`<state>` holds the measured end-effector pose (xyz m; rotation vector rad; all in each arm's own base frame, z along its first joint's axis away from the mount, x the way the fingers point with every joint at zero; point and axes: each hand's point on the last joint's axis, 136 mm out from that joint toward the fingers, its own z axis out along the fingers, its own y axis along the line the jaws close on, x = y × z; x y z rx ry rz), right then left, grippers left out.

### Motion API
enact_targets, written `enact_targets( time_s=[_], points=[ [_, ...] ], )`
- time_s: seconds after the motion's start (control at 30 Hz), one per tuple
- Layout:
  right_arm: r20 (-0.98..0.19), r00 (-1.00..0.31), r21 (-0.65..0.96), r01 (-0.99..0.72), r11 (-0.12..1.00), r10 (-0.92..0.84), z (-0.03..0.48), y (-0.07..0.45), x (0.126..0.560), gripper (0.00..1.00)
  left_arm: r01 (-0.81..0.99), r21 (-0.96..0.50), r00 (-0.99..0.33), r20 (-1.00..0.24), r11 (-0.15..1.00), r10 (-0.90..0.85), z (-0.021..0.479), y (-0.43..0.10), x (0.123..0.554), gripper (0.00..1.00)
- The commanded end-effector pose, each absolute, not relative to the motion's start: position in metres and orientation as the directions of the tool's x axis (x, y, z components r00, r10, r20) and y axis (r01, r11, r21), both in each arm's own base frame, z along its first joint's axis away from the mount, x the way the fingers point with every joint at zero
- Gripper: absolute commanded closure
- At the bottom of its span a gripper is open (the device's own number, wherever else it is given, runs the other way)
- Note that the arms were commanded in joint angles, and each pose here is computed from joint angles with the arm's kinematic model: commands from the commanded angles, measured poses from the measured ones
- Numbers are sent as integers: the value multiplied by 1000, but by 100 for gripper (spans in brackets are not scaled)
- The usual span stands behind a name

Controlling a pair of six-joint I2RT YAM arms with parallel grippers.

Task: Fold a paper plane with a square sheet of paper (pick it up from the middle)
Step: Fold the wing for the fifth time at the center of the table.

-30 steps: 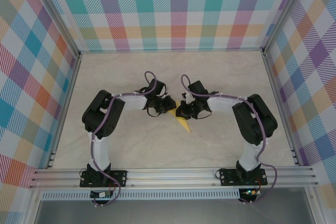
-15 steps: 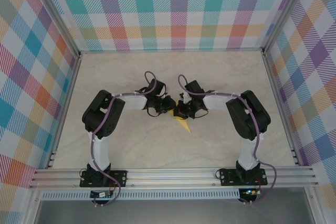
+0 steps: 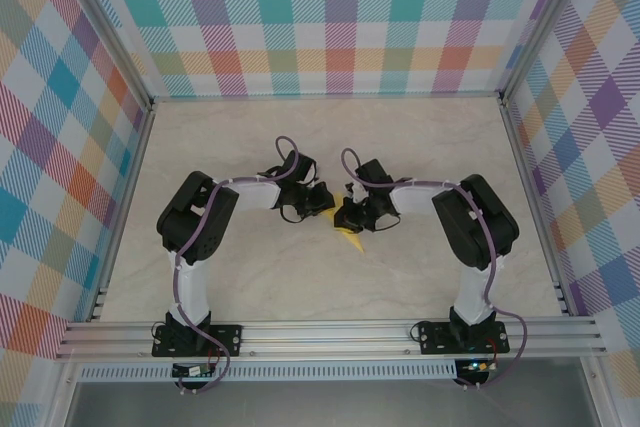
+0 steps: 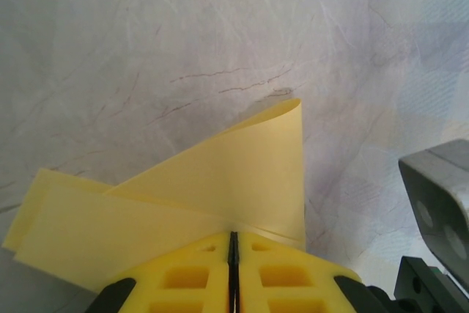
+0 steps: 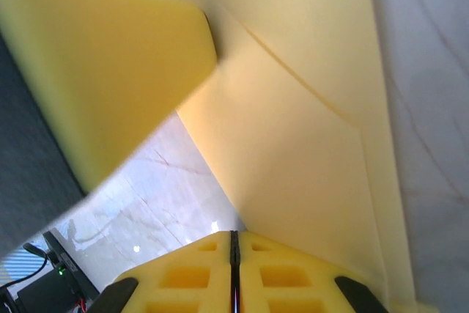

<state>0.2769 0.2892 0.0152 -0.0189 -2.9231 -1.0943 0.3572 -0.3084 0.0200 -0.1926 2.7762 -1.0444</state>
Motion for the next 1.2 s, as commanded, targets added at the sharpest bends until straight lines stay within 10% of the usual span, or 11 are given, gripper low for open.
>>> enact_targets(
  time_s=[0.0, 1.17],
  points=[
    [134, -991, 584, 80, 808, 0, -4, 266, 241, 90, -161, -539, -978, -24, 827, -206, -25, -277, 338, 91],
    [22, -998, 611, 63, 790, 62, 34, 203, 209, 74, -148, -577, -982, -12, 803, -189, -21, -285, 338, 89]
  ],
)
